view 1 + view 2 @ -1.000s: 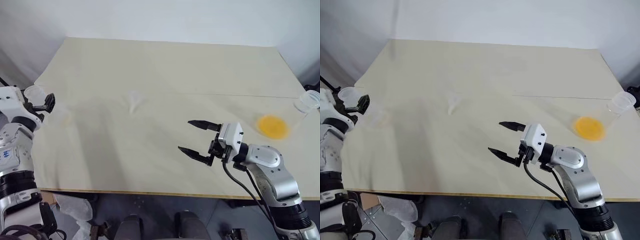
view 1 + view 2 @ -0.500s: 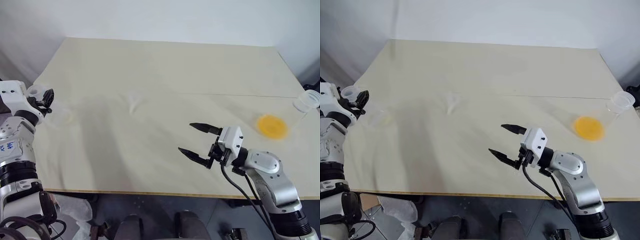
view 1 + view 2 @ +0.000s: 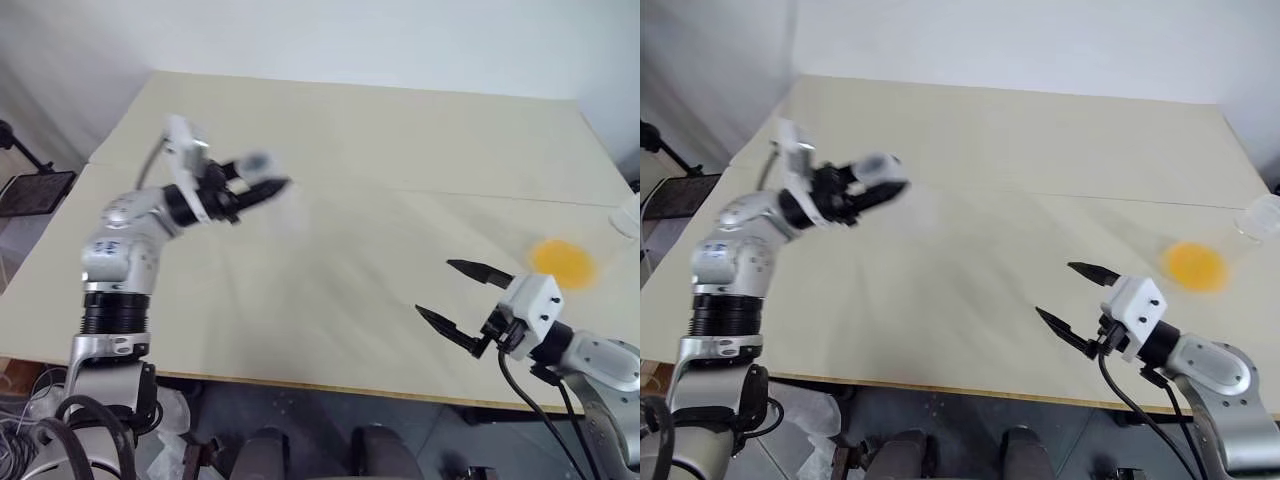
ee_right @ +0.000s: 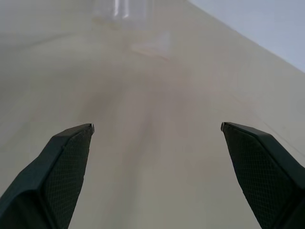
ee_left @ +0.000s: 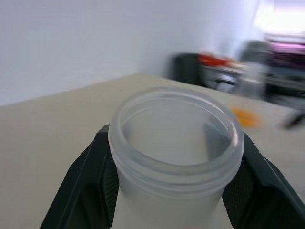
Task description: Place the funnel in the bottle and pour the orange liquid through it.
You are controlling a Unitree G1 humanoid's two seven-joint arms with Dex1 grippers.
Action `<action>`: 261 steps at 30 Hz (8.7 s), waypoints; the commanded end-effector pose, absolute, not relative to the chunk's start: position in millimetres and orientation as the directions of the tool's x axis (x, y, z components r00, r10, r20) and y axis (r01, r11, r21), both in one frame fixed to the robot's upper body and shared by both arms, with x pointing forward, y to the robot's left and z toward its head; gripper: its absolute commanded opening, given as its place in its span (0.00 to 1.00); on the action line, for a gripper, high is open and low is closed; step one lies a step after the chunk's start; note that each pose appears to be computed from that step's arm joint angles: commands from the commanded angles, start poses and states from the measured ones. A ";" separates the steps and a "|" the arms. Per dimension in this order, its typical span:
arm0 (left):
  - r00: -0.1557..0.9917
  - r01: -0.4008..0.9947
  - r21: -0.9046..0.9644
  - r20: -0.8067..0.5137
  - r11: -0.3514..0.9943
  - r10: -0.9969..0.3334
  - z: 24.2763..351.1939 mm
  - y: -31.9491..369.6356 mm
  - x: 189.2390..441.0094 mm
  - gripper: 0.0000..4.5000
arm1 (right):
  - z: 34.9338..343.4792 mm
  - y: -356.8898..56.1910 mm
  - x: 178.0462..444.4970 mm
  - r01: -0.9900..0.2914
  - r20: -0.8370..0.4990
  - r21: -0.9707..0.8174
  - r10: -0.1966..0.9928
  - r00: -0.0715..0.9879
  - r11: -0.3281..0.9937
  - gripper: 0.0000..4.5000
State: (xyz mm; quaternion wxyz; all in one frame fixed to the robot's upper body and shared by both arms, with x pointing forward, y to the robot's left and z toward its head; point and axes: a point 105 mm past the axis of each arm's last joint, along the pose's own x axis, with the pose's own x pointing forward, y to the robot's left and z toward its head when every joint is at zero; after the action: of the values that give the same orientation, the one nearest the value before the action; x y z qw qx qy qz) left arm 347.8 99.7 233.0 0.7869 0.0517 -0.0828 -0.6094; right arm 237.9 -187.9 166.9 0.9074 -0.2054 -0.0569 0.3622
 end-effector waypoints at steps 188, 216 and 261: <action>0.598 0.792 0.204 -0.072 0.575 -0.798 199.6 6.7 446.1 0.03 | 181.2 -148.7 235.2 -0.540 0.143 -0.382 0.625 0.767 0.750 1.00; 0.677 0.731 0.204 -0.087 0.652 -0.731 190.2 -1.9 451.3 0.98 | 180.1 -149.2 229.5 -0.503 0.162 -0.375 0.589 0.792 0.779 1.00; 0.319 0.924 0.315 -0.320 0.217 -0.892 203.0 108.1 411.9 0.03 | 173.6 -141.2 227.7 -0.523 0.155 -0.343 0.597 0.788 0.780 1.00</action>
State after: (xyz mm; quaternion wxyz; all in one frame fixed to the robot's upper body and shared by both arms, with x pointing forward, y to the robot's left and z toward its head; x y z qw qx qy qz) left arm 416.0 105.4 200.8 0.7929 0.2034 0.0371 -0.5732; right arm 233.6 -146.3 162.3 0.9413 -0.1401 -0.1072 0.2877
